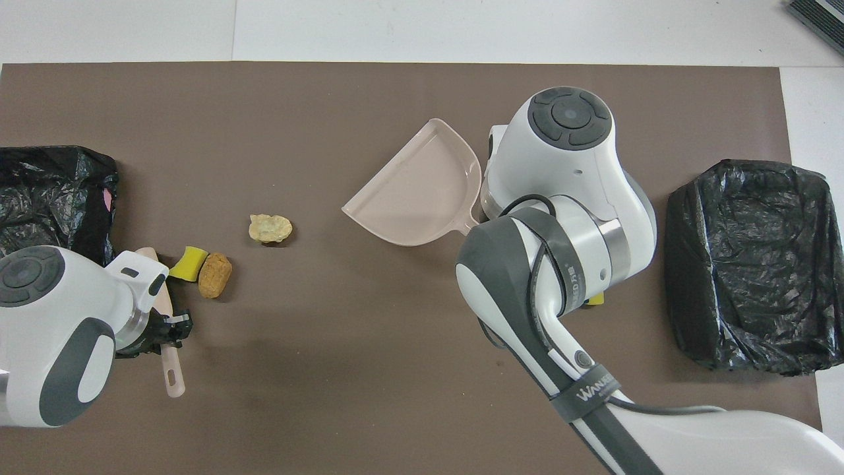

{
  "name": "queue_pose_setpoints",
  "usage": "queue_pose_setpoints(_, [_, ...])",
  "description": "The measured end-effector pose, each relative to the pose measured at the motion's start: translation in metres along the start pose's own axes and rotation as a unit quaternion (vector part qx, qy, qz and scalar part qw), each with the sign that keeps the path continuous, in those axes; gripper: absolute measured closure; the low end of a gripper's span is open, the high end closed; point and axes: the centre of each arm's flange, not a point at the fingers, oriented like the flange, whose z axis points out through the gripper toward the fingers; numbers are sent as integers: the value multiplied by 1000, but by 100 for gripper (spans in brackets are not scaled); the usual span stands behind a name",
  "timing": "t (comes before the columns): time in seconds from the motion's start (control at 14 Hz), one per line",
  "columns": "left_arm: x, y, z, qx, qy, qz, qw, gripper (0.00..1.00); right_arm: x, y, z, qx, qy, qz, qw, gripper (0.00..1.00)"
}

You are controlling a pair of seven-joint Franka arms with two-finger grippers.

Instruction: Sweep and dump trash in bin

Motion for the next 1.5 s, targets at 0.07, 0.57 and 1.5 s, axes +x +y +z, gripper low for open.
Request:
queue_pose_setpoints(0.07, [1, 6, 1, -1, 4, 6, 1000, 74, -2, -8, 5, -10, -12, -22, 1000, 68])
queue_pose_setpoints(0.57, [12, 26, 1, -3, 23, 120, 993, 74, -3, -46, 45, -44, -10, -102, 994, 68])
queue_pose_setpoints(1.5, [-11, 147, -12, -56, 34, 311, 948, 74, 0, -60, 83, -30, -38, -100, 994, 68])
